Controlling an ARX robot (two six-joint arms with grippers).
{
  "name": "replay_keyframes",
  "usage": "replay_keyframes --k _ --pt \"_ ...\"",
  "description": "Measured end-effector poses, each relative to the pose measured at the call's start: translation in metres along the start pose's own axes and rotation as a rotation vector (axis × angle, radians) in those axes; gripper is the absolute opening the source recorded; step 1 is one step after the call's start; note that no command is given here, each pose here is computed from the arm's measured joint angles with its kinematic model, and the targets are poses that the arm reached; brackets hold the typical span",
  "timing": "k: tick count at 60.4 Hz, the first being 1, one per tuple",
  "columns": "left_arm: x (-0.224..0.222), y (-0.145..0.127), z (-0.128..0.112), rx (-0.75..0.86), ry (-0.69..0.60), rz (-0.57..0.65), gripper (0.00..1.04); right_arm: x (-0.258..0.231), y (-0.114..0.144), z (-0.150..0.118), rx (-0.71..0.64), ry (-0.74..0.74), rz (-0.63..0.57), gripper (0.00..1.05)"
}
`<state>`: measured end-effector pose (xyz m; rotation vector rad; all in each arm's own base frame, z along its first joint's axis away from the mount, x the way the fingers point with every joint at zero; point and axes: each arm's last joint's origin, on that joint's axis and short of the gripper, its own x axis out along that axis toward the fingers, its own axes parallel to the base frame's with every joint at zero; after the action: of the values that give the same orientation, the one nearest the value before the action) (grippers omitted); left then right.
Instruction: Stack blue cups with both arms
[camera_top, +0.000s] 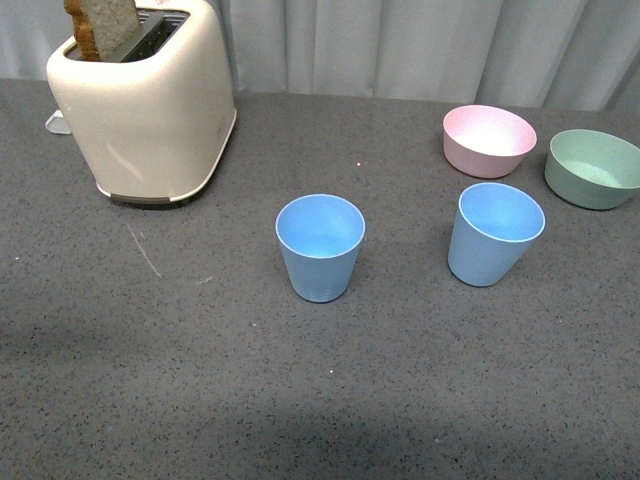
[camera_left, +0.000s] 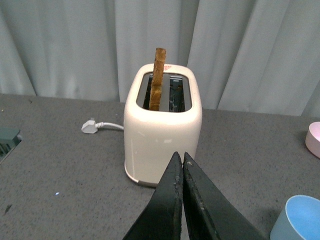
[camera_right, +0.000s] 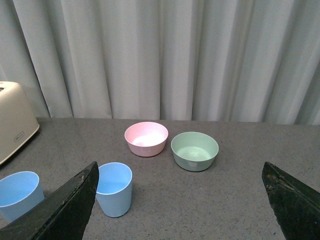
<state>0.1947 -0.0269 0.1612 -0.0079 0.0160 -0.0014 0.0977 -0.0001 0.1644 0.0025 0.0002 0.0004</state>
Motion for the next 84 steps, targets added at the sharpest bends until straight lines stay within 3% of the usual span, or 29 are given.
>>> replay_keyframes --k 31,84 --pt "-0.044 0.026 0.001 0.000 -0.004 0.005 0.04 0.000 0.000 0.000 0.000 0.000 0.000 0.95" --pt "-0.079 0.026 0.011 0.000 -0.039 -0.001 0.04 0.000 0.000 0.000 0.000 0.000 0.000 0.95"
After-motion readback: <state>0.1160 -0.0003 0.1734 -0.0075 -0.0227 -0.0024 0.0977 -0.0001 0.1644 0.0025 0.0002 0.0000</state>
